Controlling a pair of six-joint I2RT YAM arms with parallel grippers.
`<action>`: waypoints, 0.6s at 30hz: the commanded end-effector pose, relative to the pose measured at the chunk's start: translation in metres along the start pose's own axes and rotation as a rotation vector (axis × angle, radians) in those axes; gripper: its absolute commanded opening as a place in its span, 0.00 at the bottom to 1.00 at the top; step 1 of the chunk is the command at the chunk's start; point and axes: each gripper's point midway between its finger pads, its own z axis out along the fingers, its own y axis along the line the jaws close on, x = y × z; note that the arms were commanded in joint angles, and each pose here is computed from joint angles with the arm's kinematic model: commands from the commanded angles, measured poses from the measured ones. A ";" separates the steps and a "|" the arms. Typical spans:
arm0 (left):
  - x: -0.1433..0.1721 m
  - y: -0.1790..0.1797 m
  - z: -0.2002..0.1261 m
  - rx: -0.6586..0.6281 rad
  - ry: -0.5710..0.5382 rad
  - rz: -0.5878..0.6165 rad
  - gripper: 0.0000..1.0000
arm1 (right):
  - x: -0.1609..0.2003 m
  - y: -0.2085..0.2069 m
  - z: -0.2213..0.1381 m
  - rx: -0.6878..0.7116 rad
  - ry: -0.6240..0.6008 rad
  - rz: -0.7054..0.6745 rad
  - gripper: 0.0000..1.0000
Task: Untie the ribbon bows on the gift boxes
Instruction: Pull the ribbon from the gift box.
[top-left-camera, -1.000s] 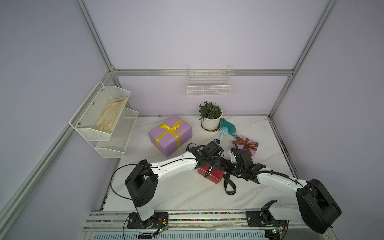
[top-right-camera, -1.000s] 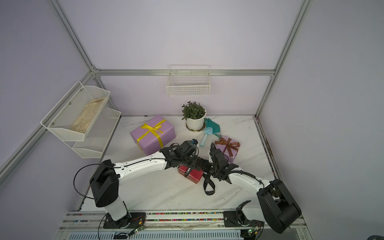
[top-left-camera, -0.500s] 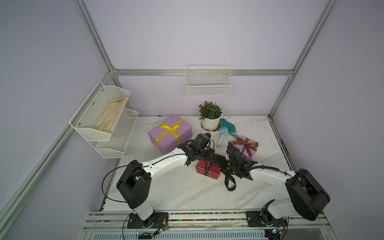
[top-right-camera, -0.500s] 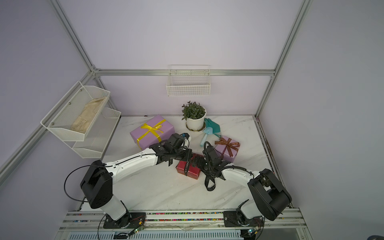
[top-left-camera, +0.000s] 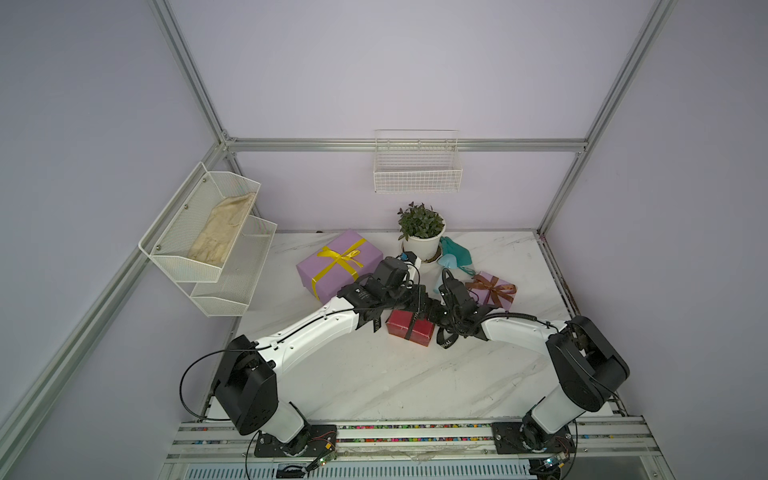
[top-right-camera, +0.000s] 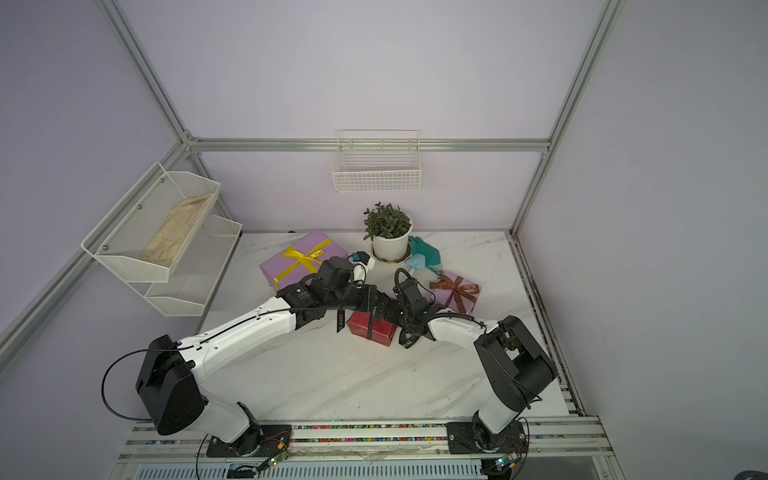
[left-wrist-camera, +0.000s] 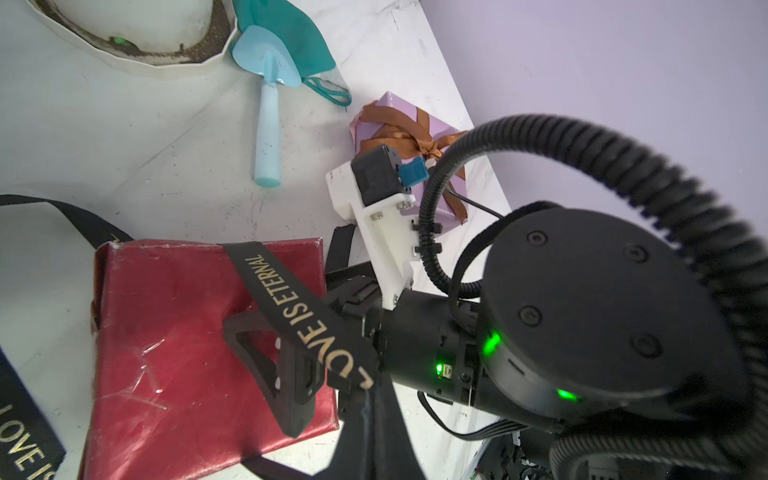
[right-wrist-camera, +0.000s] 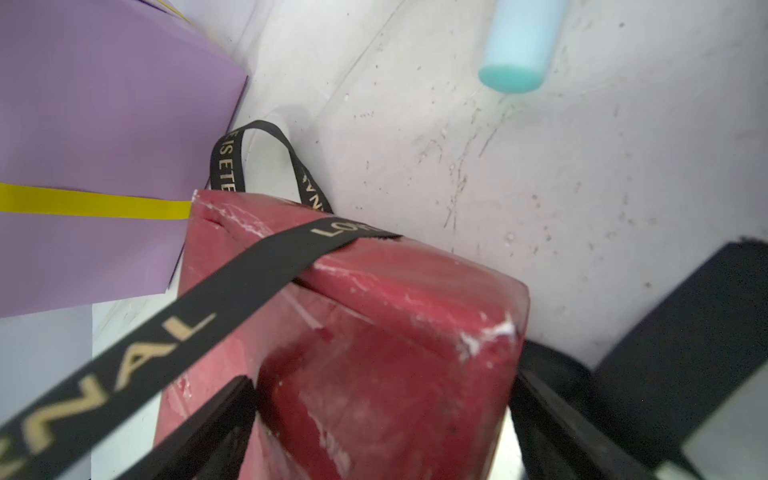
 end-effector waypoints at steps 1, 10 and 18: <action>-0.055 -0.049 -0.045 0.152 -0.181 0.056 0.00 | 0.008 -0.018 0.005 0.093 0.025 -0.022 0.97; -0.100 -0.065 -0.078 0.155 -0.286 0.110 0.00 | 0.014 -0.017 0.015 0.103 0.078 -0.045 0.97; -0.128 -0.079 -0.104 0.163 -0.352 0.142 0.00 | 0.015 -0.021 0.012 0.123 0.084 -0.045 0.97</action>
